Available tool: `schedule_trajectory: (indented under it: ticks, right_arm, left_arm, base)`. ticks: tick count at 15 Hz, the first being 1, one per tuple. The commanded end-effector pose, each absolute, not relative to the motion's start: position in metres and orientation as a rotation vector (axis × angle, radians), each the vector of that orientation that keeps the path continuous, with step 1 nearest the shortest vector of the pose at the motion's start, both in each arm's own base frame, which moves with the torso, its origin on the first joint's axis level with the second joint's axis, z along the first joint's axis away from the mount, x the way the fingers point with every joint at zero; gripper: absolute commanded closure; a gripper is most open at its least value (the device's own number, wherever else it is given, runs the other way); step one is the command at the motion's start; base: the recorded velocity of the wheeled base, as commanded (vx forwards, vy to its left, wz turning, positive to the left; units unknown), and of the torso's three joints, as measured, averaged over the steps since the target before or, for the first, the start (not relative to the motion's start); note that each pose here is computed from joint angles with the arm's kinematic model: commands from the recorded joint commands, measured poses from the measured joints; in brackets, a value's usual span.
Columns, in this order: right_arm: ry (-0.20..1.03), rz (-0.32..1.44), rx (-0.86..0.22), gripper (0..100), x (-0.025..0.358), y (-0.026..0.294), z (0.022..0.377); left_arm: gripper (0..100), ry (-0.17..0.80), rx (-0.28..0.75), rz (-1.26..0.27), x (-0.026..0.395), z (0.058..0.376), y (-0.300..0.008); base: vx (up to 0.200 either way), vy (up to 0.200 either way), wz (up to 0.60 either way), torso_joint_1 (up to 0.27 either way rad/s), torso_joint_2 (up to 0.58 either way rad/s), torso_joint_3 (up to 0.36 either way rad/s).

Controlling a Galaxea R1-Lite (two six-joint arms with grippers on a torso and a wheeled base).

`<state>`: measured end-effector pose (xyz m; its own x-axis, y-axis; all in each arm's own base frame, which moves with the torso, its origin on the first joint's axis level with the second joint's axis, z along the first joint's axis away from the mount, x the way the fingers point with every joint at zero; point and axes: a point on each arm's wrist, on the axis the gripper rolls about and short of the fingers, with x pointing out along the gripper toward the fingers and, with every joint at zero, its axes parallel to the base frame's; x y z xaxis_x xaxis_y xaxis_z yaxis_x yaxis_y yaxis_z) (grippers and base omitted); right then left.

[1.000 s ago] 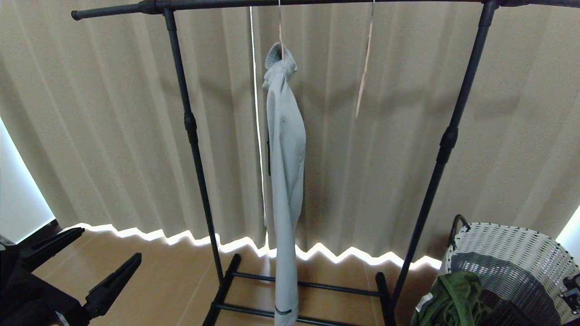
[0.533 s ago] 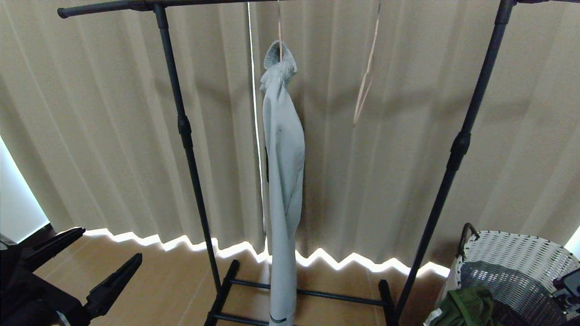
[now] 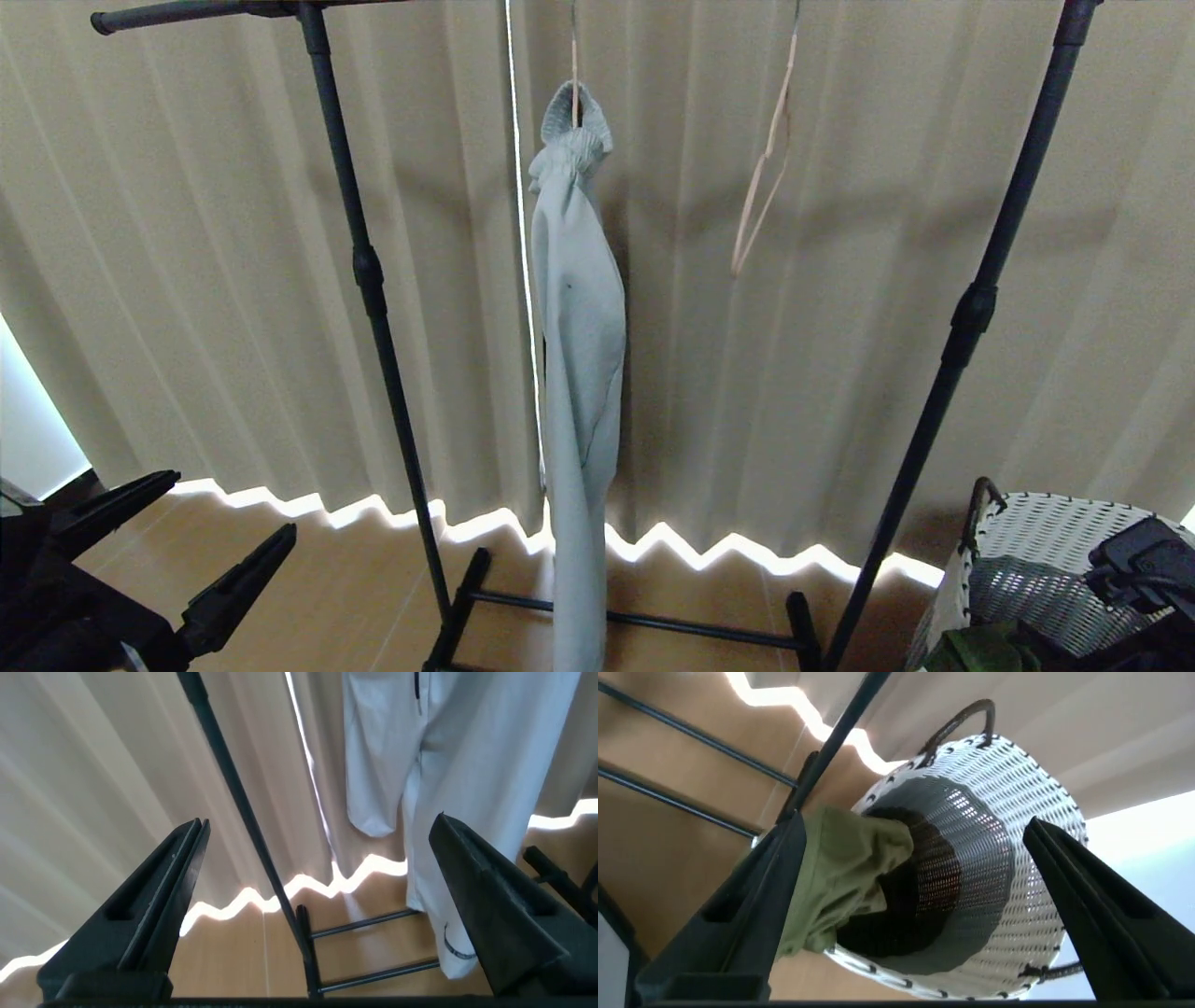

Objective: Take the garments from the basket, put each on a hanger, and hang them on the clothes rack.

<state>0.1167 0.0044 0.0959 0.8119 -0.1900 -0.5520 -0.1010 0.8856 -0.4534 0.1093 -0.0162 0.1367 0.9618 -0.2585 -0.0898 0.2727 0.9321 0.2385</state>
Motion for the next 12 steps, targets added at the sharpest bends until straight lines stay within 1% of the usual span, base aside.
schedule_trajectory:
  ticks: [1,6,8,12]
  right_arm:
    - [0.715,-0.039,-0.493,0,0.140,0.004,0.090]
    - [0.855,-0.003,-0.519,0,0.178,0.007,0.070]
    - [0.950,0.039,-0.590,0,0.184,0.007,0.053]
    - [1.089,0.046,-0.621,0,0.192,0.006,0.026]
  left_arm:
    - [0,0.054,0.252,-0.272,0.109,0.137,-0.016]
    - [0,0.051,0.253,-0.272,0.108,0.137,-0.016]
    - [0,0.046,0.255,-0.273,0.108,0.138,-0.016]
    - [0,0.046,0.257,-0.271,0.108,0.138,-0.016]
  base:
    - [0.000,0.000,0.00,0.000,0.00,0.000]
    - [0.000,0.000,0.00,0.000,0.00,0.000]
    - [0.000,0.000,0.00,0.000,0.00,0.000]
    - [0.000,0.000,0.00,0.000,0.00,0.000]
